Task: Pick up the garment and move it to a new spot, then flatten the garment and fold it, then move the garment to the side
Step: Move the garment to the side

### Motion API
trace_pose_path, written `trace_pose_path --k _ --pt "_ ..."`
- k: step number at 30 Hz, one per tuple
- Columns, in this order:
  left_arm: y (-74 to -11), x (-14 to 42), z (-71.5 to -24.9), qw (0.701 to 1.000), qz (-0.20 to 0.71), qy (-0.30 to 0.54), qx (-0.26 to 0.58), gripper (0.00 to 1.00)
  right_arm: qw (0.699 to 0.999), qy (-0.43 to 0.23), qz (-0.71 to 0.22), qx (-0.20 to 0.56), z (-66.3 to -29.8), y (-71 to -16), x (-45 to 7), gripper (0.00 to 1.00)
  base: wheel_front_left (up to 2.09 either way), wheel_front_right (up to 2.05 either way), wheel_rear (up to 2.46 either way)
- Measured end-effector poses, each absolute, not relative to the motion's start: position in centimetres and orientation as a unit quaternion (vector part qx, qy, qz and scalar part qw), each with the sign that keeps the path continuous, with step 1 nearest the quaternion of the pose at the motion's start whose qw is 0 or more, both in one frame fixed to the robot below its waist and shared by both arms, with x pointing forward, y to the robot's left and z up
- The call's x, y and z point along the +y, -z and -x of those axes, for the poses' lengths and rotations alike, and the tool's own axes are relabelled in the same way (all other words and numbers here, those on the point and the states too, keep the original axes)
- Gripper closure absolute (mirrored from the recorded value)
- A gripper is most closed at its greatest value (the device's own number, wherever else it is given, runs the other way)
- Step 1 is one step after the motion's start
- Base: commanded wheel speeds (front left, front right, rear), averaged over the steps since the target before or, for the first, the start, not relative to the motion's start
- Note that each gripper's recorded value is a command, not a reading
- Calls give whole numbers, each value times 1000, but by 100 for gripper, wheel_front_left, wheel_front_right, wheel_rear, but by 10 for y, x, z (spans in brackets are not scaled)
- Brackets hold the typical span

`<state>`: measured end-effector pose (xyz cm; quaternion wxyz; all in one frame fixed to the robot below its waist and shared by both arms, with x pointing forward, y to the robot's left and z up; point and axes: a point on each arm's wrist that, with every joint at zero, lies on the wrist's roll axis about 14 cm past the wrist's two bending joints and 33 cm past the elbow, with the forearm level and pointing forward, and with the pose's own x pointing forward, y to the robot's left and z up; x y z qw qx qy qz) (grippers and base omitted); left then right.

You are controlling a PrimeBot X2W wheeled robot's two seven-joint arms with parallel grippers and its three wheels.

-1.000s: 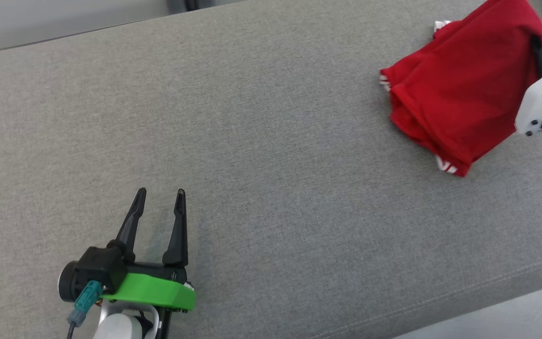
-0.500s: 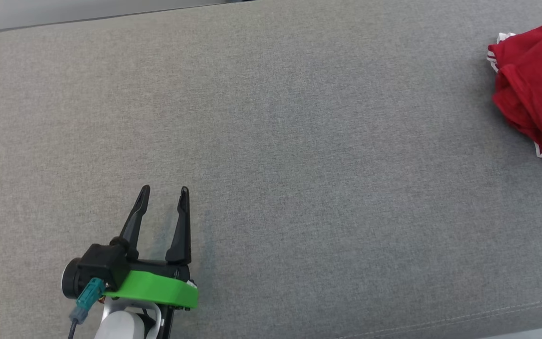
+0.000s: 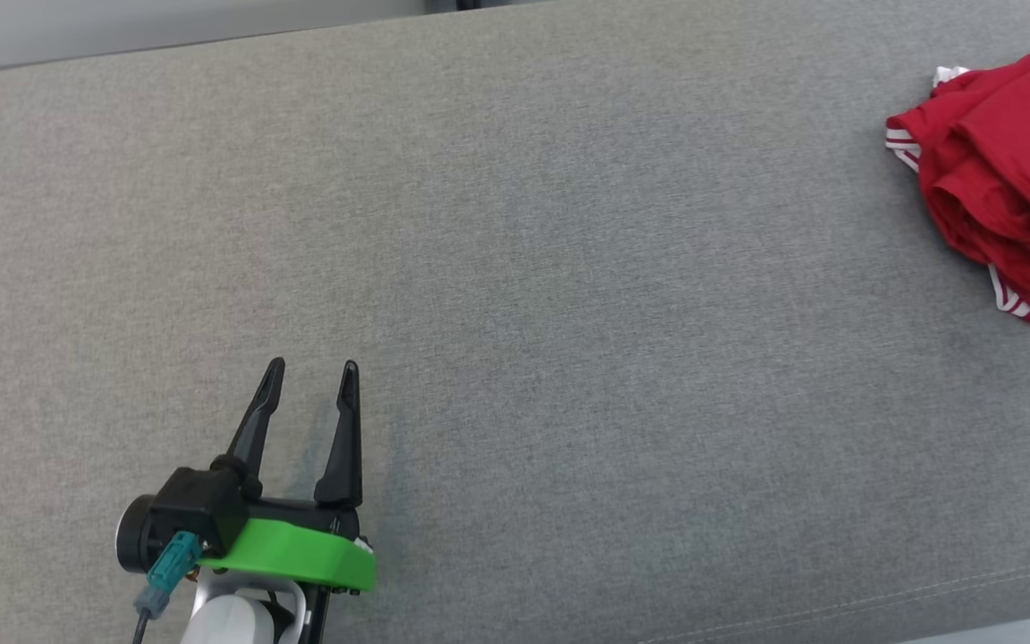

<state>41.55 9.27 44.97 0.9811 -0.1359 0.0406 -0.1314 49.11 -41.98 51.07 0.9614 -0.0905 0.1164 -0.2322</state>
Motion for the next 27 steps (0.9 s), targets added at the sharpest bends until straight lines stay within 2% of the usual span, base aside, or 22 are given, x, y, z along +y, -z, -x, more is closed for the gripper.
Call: trace_pose_path --k 10,17,22,27 --pt "-473 90 -417 981 141 135 10 0 980 165 104 31 -503 -550 -369 0 0 0 0" --pt "-503 109 -422 983 151 98 -31 0 991 87 98 -19 -507 -574 -302 0 0 0 0" --pt "-509 122 -414 984 160 71 -37 0 995 41 72 -62 -490 -583 -256 0 0 0 0" --pt "-501 137 -398 986 162 42 -26 0 997 6 22 -71 -462 -563 -219 0 0 0 0"
